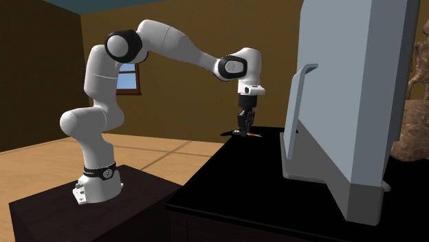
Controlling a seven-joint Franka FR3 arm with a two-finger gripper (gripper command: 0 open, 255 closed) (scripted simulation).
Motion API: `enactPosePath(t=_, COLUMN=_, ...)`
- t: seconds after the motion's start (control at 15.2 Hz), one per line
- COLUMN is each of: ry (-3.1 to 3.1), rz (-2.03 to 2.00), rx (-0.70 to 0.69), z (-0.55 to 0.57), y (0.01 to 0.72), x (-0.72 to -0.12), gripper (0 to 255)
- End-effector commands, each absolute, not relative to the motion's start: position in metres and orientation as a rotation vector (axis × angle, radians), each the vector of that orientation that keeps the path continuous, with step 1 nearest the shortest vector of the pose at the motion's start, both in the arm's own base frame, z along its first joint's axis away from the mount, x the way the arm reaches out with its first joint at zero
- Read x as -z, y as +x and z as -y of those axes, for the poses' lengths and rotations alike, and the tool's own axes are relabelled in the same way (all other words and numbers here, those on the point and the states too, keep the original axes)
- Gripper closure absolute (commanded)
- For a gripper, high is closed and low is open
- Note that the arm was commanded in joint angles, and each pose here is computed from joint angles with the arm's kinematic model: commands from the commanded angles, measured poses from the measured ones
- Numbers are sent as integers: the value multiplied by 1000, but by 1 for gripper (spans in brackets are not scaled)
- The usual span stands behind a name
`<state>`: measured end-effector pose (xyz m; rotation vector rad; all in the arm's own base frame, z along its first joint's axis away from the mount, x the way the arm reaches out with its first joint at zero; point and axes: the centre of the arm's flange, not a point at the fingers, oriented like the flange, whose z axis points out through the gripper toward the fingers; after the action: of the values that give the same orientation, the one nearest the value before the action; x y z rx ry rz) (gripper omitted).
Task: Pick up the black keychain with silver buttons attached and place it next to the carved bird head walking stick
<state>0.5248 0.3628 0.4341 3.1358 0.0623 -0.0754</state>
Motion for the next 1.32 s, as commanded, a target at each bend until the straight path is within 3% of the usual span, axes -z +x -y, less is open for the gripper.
enactPosePath(t=0.0, ry=3136, rz=-60, rx=75, z=-385, y=519, x=-437, gripper=255)
enactPosePath(t=1.06, ry=3136, rz=-60, rx=75, z=-602, y=481, x=-438, gripper=255)
enactPosePath(t=1.25, ry=3136, rz=-60, rx=75, z=-602, y=481, x=-422, gripper=255)
